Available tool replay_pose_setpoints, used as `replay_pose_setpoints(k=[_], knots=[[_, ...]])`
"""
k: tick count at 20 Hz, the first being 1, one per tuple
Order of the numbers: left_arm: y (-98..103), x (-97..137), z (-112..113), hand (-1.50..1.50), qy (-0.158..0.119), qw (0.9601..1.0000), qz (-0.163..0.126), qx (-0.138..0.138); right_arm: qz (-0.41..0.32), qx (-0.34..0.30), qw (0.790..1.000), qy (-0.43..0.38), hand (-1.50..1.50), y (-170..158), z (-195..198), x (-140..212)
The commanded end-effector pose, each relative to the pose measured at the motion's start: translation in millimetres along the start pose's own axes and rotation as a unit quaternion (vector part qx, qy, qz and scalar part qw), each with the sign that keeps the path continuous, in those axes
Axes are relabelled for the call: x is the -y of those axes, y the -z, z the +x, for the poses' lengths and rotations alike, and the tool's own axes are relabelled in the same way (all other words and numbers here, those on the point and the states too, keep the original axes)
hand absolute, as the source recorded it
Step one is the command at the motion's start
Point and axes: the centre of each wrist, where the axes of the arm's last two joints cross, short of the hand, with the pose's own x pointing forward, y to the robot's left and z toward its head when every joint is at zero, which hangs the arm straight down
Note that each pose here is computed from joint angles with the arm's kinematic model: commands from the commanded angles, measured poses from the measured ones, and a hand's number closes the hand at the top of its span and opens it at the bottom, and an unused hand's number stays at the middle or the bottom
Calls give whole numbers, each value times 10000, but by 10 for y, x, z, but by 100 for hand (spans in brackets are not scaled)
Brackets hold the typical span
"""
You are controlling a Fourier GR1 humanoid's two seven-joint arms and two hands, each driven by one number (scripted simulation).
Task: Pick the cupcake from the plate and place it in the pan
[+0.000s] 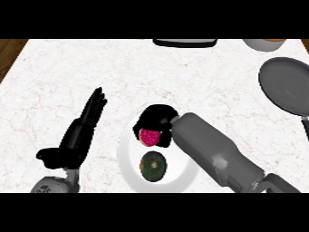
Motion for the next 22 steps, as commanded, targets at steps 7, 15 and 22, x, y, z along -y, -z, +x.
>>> replay_pose_setpoints(k=[7, 15, 22], knots=[[-110, -124, -7, 0, 53, 10000, 31, 39, -612, 29, 9979, -231, 150, -42, -155, -215], [-116, -131, -63, 0, 76, 9991, 401, -105, -2467, -4094, 8540, 2056, 150, -894, -1010, -150], [-144, -159, 8, 0, 104, 9996, 234, -83, -4254, -5676, 6904, 1424, 150, -953, -1006, 335]])
